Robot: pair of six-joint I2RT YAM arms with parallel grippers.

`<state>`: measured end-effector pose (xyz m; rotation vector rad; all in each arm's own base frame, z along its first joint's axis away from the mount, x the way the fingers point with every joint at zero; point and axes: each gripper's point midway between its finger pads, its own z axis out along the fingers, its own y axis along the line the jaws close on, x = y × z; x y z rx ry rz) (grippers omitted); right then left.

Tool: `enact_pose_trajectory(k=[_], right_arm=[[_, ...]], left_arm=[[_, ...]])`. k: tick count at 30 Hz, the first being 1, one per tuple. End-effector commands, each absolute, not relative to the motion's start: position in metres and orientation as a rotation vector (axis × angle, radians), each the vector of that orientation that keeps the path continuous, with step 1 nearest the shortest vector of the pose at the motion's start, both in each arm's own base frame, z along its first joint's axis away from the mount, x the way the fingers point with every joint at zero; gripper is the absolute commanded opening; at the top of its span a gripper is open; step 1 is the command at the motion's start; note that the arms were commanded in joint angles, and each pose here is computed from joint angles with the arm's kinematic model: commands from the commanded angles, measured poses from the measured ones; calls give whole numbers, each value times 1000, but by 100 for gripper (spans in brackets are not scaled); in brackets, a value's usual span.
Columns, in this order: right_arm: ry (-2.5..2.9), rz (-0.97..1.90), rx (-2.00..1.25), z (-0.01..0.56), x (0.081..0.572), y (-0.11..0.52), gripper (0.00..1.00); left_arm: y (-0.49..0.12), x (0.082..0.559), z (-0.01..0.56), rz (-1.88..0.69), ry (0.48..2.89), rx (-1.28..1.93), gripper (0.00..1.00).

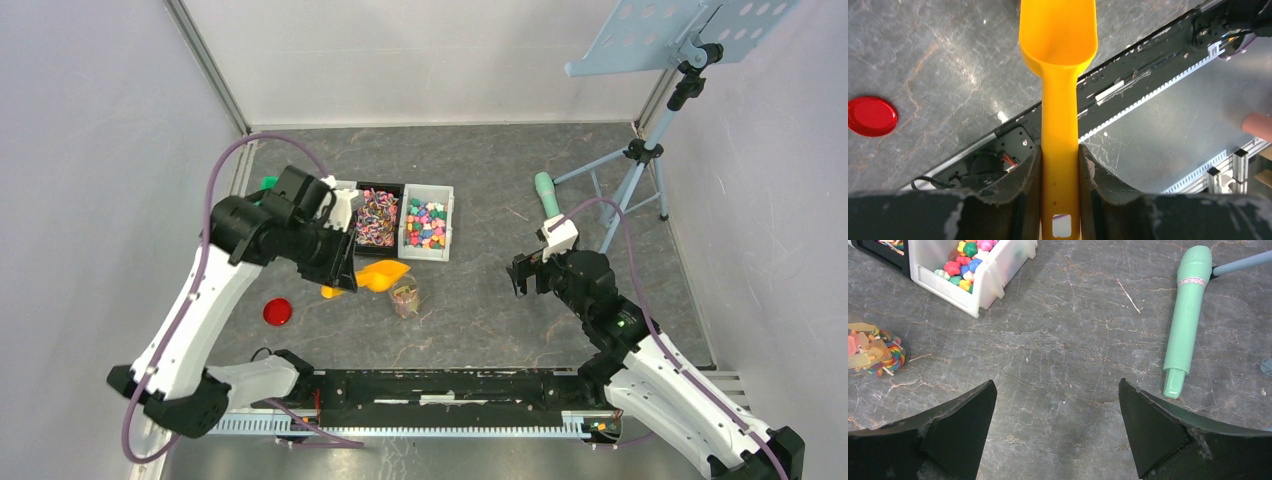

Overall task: Pack the candies
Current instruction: Scoop the fake candies from the storage box.

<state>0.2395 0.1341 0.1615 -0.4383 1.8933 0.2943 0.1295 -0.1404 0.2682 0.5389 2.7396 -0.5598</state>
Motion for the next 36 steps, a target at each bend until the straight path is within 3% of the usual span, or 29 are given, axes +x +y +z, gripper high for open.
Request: enact_pose_trajectory(k=[1,9,15,28,36], right_arm=[[1833,309,-427,186,246,138,98],[1835,330,-439,195,248,143,98],[1836,365,-445,204,251,152,98],[1819,400,-440,209,253,158,98],[1797,323,-476,217,253,148,98]], left_arm=[[-146,148,291,-595,2439,585,2],[-136,179,323,-477,1866,648,2],[-127,195,318,-353,1685,668,2],[-72,228,278,11,1932,440,2],[-61,239,252,79,2104,378,2]])
